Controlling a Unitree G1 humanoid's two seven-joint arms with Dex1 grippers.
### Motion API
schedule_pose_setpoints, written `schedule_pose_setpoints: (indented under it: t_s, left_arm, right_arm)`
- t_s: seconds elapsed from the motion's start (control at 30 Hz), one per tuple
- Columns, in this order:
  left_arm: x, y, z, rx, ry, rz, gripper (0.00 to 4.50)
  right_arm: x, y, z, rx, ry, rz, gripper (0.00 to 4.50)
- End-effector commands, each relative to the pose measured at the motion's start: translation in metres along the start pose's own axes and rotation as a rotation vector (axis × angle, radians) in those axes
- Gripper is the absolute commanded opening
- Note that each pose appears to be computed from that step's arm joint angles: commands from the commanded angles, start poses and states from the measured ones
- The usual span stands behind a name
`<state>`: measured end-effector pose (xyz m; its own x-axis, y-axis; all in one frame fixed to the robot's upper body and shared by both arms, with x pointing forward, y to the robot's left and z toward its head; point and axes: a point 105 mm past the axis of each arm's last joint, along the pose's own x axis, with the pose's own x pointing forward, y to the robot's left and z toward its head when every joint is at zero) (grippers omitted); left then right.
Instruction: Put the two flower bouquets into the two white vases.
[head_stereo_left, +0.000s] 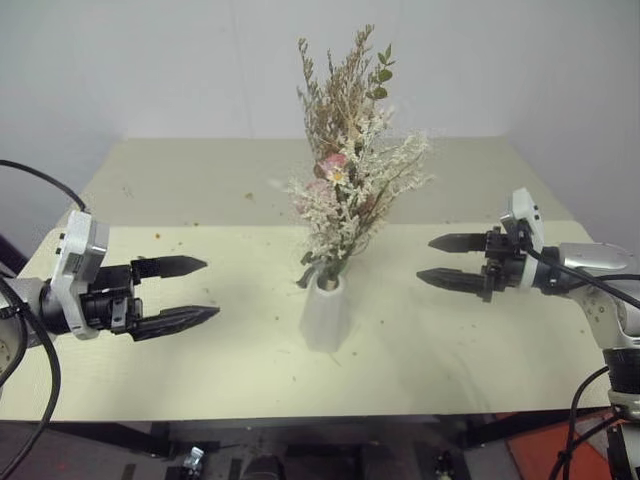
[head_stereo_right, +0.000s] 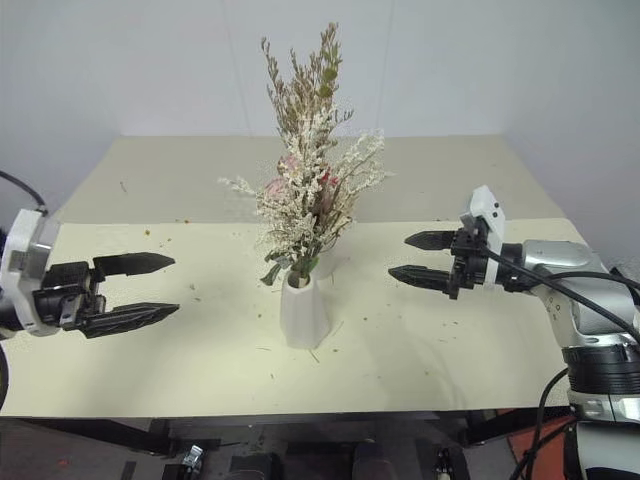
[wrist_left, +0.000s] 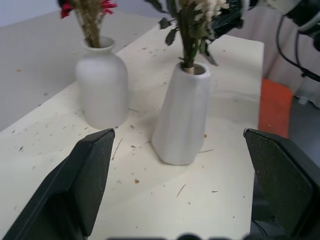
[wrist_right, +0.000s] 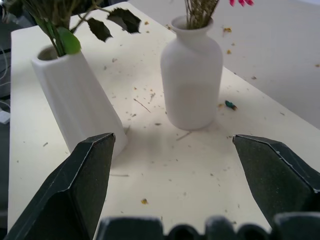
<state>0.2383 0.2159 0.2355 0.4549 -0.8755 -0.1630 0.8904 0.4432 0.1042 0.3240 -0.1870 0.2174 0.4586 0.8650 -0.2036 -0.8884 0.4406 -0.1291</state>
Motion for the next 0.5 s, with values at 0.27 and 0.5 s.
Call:
schedule_pose_setpoints:
  t_s: [0.27,0.5]
  left_arm:
    - [0.000,-0.002,0.008,0.030,-0.059,0.075,4.50]
    - [0.007,-0.001,0.006,0.022,-0.079,0.081,4.50]
  right_arm:
    - [-0.018,-0.011,0.013,-0.075,-0.041,-0.107,4.48]
    - [-0.015,-0.006,0.014,-0.129,-0.076,-0.120,4.48]
